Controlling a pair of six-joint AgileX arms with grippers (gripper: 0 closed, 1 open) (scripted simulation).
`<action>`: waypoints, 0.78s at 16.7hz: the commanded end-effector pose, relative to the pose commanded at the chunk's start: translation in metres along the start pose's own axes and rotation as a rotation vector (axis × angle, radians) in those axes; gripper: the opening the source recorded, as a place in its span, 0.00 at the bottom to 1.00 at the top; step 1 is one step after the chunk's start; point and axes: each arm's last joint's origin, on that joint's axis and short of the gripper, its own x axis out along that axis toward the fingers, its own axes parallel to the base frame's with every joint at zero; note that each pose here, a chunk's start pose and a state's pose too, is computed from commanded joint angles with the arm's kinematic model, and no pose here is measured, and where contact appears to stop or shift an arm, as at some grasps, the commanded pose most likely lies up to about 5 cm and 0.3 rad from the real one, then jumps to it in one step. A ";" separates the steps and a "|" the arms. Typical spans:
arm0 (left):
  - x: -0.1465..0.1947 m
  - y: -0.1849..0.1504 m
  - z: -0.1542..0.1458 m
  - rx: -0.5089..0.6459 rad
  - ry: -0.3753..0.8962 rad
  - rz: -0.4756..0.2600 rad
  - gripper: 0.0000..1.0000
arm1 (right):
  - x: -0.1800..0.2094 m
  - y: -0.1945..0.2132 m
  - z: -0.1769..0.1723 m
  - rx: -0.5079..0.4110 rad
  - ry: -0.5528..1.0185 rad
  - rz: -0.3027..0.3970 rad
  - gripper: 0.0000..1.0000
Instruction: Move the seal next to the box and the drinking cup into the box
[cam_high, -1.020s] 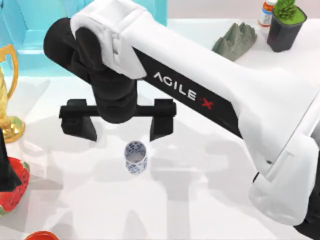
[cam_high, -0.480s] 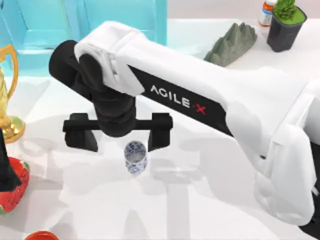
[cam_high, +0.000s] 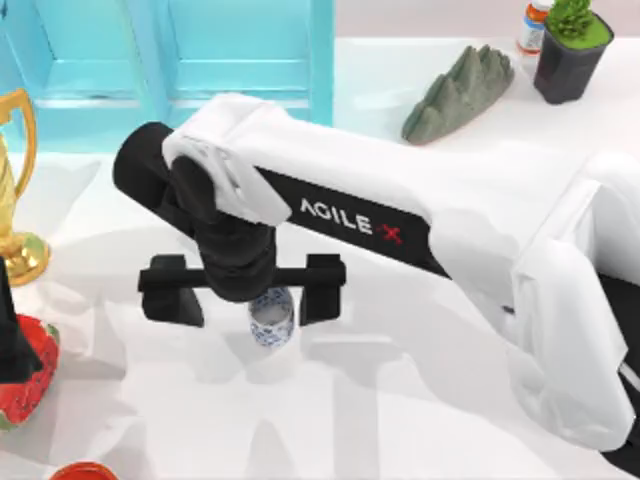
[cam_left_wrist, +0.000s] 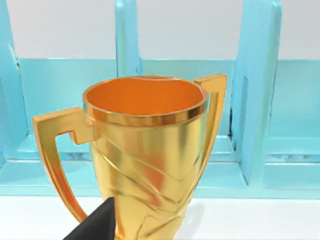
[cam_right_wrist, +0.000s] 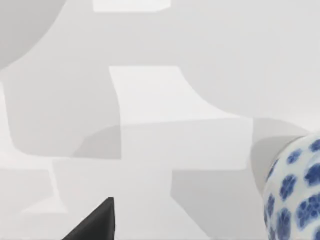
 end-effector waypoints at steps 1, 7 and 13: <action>0.000 0.000 0.000 0.000 0.000 0.000 1.00 | 0.000 0.000 0.000 0.000 0.000 0.000 1.00; 0.000 0.000 0.000 0.000 0.000 0.000 1.00 | 0.000 0.000 0.000 0.000 0.000 0.000 0.55; 0.000 0.000 0.000 0.000 0.000 0.000 1.00 | 0.000 0.000 0.000 0.000 0.000 0.000 0.10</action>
